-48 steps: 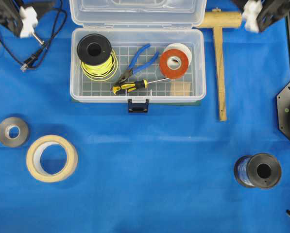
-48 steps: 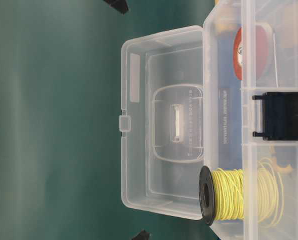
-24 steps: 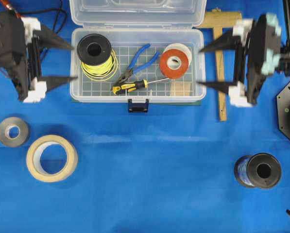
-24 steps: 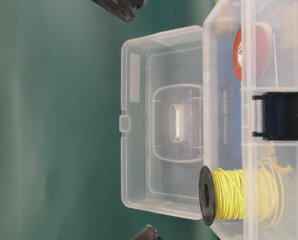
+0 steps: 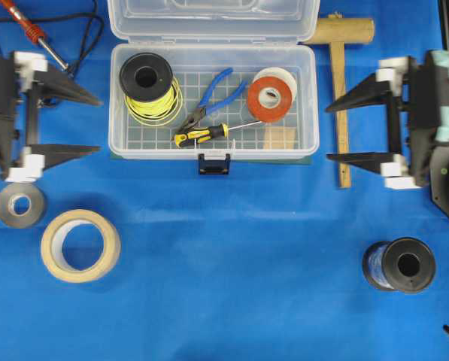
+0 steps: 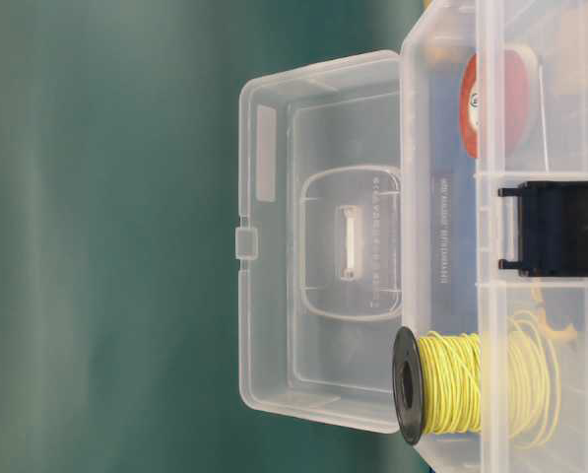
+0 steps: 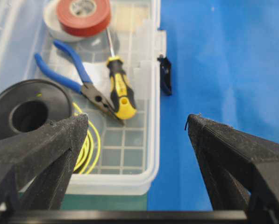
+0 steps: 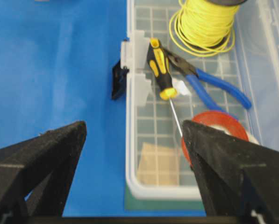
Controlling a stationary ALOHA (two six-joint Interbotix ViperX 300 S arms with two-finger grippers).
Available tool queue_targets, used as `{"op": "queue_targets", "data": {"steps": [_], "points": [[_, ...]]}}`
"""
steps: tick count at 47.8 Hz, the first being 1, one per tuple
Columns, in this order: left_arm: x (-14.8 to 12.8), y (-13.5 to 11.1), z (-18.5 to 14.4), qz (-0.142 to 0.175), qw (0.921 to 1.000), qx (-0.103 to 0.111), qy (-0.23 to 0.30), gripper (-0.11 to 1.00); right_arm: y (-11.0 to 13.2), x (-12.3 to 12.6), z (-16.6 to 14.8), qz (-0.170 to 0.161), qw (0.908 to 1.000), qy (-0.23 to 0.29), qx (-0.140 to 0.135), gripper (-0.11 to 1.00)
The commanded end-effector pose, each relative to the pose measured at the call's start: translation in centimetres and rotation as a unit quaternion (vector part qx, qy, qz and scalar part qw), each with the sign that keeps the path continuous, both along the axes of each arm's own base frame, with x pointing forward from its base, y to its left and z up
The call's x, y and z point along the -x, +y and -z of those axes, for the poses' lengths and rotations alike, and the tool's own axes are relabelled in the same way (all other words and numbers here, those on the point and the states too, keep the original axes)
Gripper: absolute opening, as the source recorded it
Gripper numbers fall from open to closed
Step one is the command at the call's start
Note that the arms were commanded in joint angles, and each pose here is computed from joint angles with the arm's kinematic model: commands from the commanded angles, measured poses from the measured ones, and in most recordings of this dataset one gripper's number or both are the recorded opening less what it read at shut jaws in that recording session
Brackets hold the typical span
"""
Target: Open the tool box with both arms.
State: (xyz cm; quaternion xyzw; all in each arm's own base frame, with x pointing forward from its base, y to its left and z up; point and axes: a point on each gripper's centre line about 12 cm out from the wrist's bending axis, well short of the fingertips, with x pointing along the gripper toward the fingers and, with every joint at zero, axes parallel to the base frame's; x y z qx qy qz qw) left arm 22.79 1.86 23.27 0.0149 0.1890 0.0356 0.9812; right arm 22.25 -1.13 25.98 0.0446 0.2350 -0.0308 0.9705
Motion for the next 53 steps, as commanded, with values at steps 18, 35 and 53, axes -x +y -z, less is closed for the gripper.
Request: {"op": "queue_targets", "data": {"steps": [18, 35, 53], "points": [[6.5, -0.6, 0.5, 0.003, 0.9982, -0.002, -0.059, 0.91, 0.4, 5.9, 2.5, 0.011, 0.9987, -0.043, -0.026, 0.82], [8.0, -0.8, 1.7, 0.003, 0.9978, -0.002, -0.066, 0.91, 0.3, 5.9, 3.0, 0.016, 0.9981, -0.050, -0.034, 0.82], [8.0, -0.8, 1.7, 0.003, 0.9980, -0.002, -0.063, 0.90, 0.4, 5.9, 3.1, 0.016, 0.9981, -0.050, -0.034, 0.82]]}}
